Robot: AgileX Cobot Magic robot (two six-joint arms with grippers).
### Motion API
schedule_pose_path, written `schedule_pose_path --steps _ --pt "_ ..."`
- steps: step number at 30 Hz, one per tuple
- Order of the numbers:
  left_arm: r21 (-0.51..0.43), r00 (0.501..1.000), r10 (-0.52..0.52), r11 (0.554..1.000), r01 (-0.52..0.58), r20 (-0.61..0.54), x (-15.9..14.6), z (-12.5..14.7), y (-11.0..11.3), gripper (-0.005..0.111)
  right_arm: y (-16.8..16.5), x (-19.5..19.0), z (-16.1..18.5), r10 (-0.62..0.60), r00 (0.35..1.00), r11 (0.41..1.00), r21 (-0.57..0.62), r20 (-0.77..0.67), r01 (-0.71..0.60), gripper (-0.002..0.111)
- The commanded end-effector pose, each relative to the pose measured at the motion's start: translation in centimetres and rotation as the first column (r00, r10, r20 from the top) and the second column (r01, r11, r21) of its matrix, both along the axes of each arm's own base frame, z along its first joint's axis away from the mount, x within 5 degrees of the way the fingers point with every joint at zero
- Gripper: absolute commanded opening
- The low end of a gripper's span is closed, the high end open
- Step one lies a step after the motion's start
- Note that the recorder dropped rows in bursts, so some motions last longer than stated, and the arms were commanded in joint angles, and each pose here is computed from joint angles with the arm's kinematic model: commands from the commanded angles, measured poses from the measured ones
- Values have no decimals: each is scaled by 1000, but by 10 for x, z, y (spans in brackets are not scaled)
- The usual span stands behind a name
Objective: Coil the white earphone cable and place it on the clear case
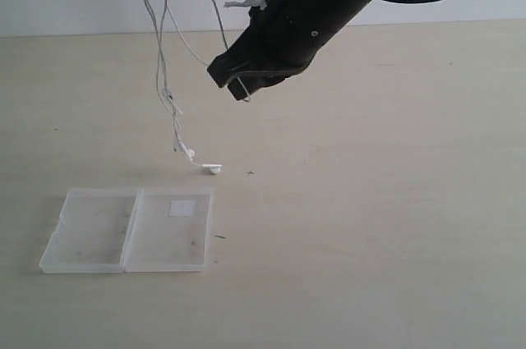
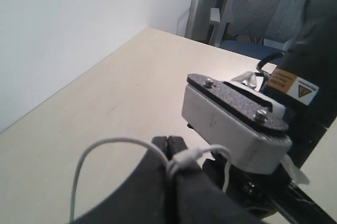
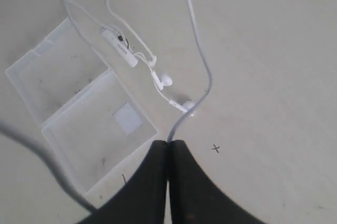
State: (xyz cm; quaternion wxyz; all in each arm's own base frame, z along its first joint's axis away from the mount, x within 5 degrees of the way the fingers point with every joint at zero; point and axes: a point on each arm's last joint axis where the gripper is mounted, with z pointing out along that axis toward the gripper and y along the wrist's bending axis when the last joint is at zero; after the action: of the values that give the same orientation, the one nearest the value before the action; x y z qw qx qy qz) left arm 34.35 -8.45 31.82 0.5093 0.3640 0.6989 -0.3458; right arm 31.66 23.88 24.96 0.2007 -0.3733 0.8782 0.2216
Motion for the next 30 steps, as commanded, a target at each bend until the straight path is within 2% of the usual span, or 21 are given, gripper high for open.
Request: schedule_pose_path --steps 1,3,14,23,25,28,30 --pt "-14 1000 23 1000 -23 14 0 7 1 0 -1 1 22 -8 998 999 46 69 5 18" --pt "-13 999 28 1000 -27 17 1 7 2 0 -2 0 36 -7 994 998 66 106 0 29" --pt "-2 998 50 999 -50 25 3 6 3 0 -23 -16 84 42 950 999 -7 311 -42 67" --pt "-2 998 52 999 -52 25 3 6 3 0 -41 -38 125 16 909 1000 9 416 -22 69" --pt "-2 998 52 999 -52 25 3 6 3 0 -40 -42 130 8 913 998 52 407 -32 73" --pt "-2 998 52 999 -52 25 3 6 3 0 -36 -32 131 -29 868 995 95 496 -21 83" --pt "1 998 51 999 -51 23 3 6 3 0 -32 -26 126 -8 855 996 77 518 -37 87"
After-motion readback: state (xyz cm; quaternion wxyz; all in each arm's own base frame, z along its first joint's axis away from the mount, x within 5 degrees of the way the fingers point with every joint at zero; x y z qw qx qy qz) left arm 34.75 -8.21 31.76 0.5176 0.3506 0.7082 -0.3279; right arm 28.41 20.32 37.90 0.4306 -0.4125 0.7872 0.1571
